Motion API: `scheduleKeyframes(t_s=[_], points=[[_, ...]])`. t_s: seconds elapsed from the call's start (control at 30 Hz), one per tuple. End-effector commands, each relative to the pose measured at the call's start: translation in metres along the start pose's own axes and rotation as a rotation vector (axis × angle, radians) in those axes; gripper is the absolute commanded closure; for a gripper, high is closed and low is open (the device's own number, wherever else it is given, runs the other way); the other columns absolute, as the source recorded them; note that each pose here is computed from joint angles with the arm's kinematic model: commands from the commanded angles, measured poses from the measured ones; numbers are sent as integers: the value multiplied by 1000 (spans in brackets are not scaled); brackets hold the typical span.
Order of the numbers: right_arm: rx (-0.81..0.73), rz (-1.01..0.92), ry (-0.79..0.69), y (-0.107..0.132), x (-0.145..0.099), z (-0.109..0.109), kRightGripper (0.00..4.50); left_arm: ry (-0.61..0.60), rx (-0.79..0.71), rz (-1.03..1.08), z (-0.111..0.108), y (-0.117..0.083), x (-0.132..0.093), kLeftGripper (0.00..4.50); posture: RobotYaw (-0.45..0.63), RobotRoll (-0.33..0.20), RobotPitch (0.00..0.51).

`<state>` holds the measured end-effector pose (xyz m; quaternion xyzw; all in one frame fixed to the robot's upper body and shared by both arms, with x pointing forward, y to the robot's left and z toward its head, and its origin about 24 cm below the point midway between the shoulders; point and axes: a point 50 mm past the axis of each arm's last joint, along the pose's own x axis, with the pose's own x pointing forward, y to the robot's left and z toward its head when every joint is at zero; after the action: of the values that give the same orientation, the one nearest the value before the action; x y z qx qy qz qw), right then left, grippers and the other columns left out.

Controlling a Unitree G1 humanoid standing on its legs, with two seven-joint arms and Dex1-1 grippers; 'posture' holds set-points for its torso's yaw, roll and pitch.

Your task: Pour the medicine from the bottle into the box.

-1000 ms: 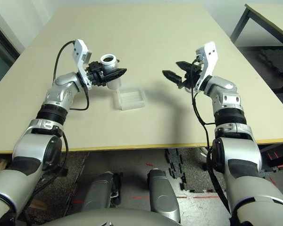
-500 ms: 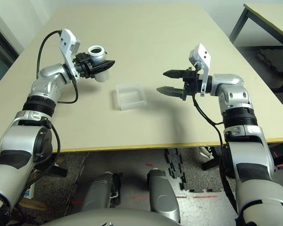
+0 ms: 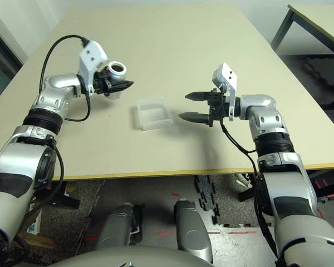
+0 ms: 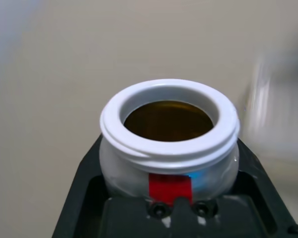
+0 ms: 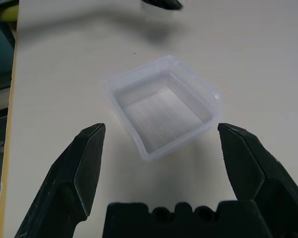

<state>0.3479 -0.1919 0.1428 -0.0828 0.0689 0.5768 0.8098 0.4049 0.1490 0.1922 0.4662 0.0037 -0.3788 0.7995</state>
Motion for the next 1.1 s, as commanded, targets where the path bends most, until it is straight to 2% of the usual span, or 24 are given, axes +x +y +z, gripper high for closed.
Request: scheduleKeyframes(t_s=[0.03,0.07,0.2,0.33,0.43,0.53,0.77,0.87,0.93,1.1], points=[[8,-13,-27,-1,3,0,0,81,452,19,21,6,11,1780,-188,0,78],[10,-15,-32,-1,4,1,0,90,594,13,28,5,16,1780,-185,0,77],[21,-22,-50,-2,7,1,0,51,964,-55,53,-6,33,1780,-183,0,74],[32,-37,-70,-4,10,1,0,-17,1270,-124,67,-21,45,1780,-194,0,71],[38,-48,-83,-4,11,0,0,-13,1398,-178,66,-29,50,1780,-207,0,71],[41,-57,-91,-3,11,-1,0,26,1462,-183,63,-28,53,1780,-215,0,71],[43,-68,-94,-3,8,-3,0,58,1463,-160,66,-22,53,1780,-217,0,71],[45,-70,-93,-3,9,-3,0,52,1357,-167,66,-24,53,1780,-211,0,71],[46,-67,-93,-3,10,-3,0,56,1244,-163,66,-23,52,1780,-206,0,72],[27,-42,-80,-3,10,-2,0,47,796,-132,66,-12,45,1780,-200,0,75]])
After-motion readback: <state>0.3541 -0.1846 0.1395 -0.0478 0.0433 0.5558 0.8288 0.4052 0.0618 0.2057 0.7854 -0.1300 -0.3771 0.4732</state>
